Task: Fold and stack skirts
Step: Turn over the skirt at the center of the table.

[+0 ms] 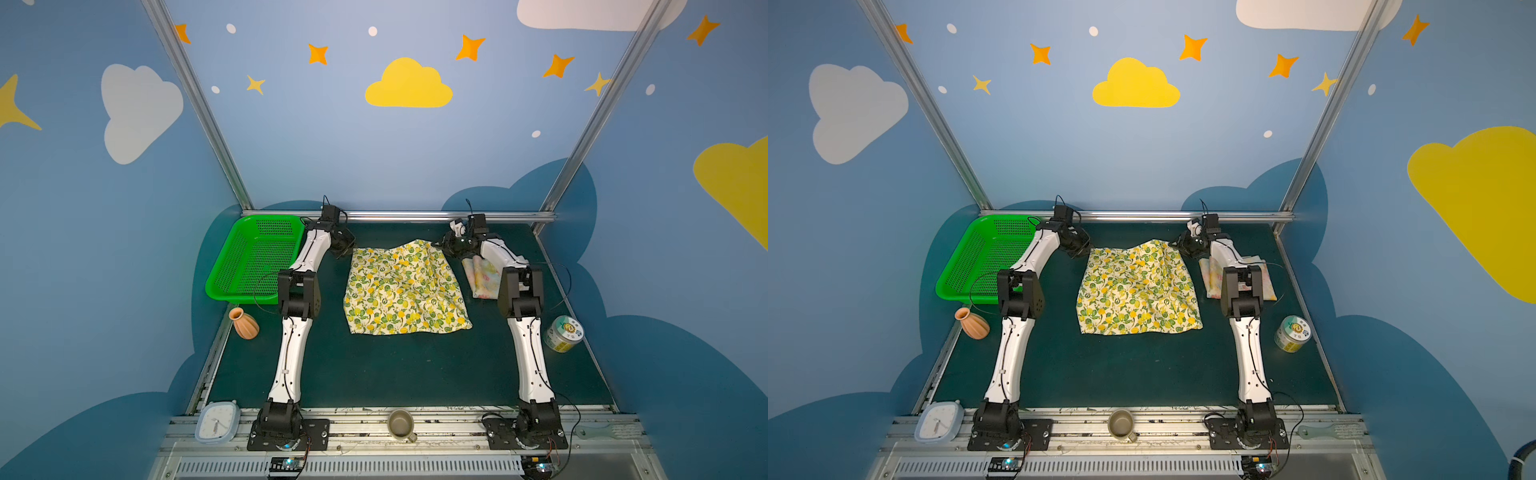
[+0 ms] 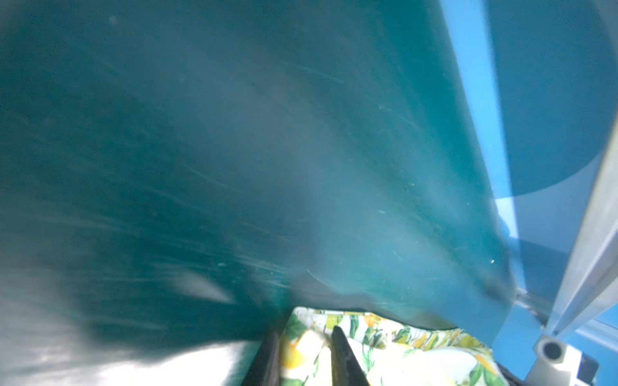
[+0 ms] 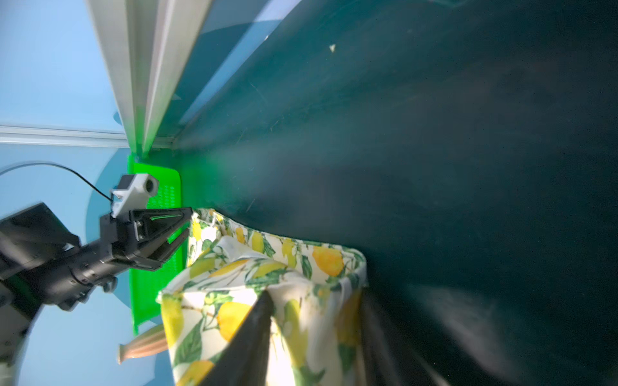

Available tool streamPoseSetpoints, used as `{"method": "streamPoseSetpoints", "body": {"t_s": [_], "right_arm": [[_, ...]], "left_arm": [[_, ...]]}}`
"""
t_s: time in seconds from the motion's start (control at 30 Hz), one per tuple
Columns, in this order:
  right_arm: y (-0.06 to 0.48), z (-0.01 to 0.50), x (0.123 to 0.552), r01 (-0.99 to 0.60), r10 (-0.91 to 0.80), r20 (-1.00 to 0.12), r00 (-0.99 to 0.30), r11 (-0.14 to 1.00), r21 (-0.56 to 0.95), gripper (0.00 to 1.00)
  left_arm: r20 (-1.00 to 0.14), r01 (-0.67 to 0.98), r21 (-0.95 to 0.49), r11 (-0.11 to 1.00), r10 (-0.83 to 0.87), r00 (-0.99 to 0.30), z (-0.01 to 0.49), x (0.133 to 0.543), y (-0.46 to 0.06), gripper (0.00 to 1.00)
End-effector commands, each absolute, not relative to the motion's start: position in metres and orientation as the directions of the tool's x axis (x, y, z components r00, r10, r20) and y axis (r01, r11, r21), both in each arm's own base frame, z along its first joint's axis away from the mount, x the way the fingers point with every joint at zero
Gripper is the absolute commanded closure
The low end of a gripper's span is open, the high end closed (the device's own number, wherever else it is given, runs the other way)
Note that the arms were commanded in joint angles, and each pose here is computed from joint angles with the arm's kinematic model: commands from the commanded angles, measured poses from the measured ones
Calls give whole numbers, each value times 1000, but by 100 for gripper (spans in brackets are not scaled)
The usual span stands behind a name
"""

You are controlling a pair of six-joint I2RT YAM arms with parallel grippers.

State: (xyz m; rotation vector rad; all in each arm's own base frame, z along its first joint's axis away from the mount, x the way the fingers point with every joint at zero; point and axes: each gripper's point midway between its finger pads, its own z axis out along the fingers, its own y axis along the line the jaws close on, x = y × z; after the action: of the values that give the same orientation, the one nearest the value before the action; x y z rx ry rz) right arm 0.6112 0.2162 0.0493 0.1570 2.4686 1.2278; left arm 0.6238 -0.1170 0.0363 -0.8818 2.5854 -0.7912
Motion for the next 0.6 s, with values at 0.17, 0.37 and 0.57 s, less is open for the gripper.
{"method": "streamPoseSetpoints", "body": {"t_s": [0.17,0.37,0.57], "right_arm": [[222,78,618,-123,268,-351,-897,612,781,100],[212,126,612,-198,270,-465,-843,648,736,100],[203,193,594,-281,237,-587,-774,703,654,100]], "left_arm": [[-101,-460,-601,654,-633,-768,37,628,-121,96],[-187,-420,-596,684,-627,-756,80,629,-108,96],[-310,-348,-623,701,-630,-712,161,626,-91,96]]}}
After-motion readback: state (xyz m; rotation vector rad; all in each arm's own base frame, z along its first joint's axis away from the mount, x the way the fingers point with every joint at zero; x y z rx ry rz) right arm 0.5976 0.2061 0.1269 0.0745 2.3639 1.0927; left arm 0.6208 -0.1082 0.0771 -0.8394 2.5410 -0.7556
